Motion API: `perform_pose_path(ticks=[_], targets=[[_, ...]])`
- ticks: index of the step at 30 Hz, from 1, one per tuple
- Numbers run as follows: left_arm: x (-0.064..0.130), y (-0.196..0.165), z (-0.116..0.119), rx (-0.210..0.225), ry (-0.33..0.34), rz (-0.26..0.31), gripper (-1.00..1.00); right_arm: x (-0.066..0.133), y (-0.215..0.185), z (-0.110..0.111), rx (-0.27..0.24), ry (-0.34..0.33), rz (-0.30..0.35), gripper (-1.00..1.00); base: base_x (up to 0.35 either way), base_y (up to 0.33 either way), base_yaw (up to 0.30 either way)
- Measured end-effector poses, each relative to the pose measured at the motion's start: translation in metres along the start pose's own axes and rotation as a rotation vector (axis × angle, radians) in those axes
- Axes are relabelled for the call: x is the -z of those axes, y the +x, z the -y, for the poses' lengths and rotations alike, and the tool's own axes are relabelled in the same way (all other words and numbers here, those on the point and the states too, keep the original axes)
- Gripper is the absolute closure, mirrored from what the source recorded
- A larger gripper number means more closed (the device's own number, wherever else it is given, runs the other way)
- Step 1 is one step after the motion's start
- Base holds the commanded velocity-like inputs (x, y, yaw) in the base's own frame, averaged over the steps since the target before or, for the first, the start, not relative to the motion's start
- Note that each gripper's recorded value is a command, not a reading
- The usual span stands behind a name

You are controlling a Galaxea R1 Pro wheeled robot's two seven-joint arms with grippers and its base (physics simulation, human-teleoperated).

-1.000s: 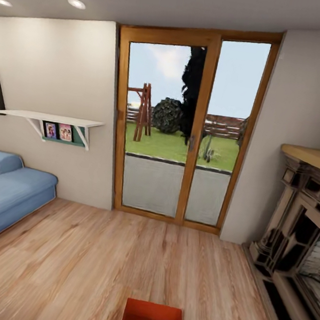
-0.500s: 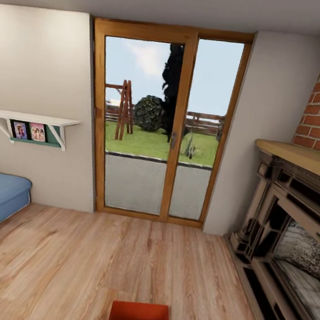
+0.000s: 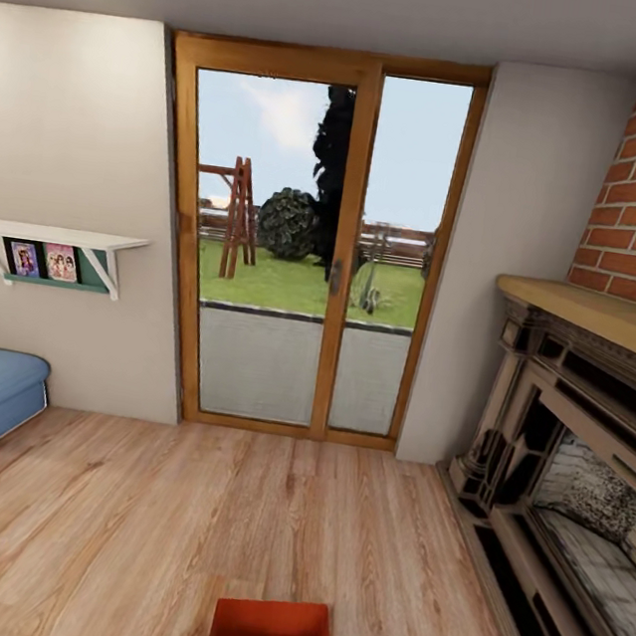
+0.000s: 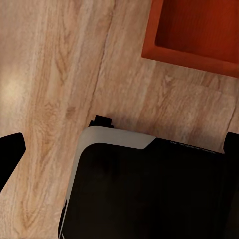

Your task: Move the two storage containers from the living room to the garage. In the garage, place one container on the floor and stack the other container on top of it (either order is fine).

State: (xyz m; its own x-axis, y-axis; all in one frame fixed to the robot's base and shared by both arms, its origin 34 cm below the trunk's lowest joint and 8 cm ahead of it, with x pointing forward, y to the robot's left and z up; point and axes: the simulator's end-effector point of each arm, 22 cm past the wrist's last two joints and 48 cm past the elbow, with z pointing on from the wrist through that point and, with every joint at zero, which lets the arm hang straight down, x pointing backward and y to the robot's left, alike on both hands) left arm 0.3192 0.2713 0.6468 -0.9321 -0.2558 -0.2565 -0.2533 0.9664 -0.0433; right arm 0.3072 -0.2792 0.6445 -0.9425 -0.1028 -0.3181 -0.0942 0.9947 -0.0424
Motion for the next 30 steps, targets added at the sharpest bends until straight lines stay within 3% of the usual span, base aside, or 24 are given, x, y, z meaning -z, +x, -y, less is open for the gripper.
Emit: perform_pose_path(ticks=[15, 30], targets=[[0.0, -0.0002, 0.0002, 0.0, 0.0, 0.001, -1.0, 0.0, 0.0014, -0.0022, 0.002, -0.004, -0.007, -1.0, 0.0, -0.22, 0.0], [0.0, -0.0002, 0.0, 0.0, 0.0, 0.001, -1.0, 0.0, 0.0006, 0.001, 0.002, 0.001, -0.002, -1.0, 0.0, -0.016, 0.115]])
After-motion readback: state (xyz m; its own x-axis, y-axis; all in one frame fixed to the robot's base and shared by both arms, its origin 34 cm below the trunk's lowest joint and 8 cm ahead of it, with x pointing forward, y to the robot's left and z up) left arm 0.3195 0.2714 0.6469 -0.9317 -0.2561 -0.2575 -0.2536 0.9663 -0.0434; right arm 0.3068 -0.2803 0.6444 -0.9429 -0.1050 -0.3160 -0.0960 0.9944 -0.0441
